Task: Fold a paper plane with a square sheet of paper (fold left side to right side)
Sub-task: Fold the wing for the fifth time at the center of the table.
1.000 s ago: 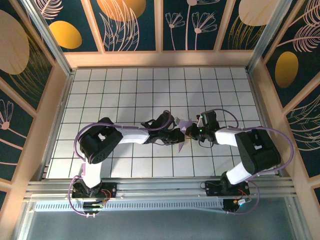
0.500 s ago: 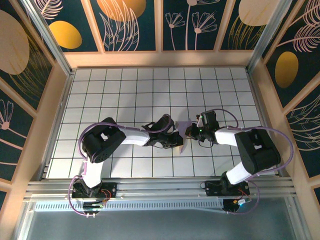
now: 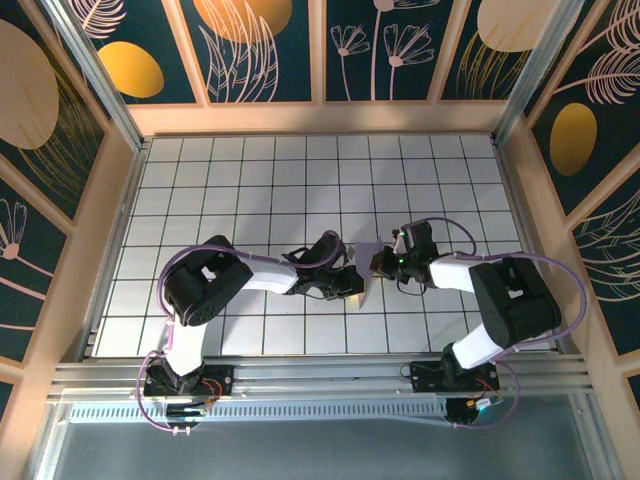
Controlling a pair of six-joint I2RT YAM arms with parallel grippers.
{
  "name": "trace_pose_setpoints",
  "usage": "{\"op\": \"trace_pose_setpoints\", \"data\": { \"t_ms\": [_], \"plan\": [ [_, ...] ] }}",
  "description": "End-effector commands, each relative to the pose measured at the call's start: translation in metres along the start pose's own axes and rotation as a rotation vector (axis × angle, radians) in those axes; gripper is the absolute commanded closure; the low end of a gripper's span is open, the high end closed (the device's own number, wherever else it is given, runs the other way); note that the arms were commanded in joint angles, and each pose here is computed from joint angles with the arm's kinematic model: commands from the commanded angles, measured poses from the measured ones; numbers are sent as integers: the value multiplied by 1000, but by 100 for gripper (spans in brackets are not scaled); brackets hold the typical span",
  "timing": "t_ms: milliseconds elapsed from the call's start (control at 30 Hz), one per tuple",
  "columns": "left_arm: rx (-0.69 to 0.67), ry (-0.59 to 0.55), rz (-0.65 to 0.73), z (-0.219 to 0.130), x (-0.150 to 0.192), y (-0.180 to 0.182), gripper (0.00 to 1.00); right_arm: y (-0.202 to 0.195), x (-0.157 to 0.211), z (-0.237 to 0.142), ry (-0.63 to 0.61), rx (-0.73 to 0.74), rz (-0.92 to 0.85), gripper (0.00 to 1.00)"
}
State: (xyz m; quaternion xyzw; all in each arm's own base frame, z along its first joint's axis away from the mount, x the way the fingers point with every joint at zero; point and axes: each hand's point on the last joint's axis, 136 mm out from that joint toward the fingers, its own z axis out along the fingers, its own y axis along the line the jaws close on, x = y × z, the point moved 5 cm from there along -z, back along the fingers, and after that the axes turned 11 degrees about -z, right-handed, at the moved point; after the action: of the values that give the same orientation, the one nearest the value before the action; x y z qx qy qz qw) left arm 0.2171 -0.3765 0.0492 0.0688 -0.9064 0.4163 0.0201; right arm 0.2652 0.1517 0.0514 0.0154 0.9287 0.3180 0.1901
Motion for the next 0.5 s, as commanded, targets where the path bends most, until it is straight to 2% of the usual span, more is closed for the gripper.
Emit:
{"op": "trace_pose_setpoints", "data": {
  "t_ms": [0, 300, 467],
  "plan": [
    [-36, 3, -36, 1, 5, 10, 90, -16, 21, 8, 91, 83, 22, 100],
    [-62, -5, -38, 1, 5, 15, 91, -15, 20, 7, 91, 79, 19, 100],
    [-117, -20, -35, 1, 3, 24, 95, 2, 6, 0, 42, 18, -15, 100]
  ]
}}
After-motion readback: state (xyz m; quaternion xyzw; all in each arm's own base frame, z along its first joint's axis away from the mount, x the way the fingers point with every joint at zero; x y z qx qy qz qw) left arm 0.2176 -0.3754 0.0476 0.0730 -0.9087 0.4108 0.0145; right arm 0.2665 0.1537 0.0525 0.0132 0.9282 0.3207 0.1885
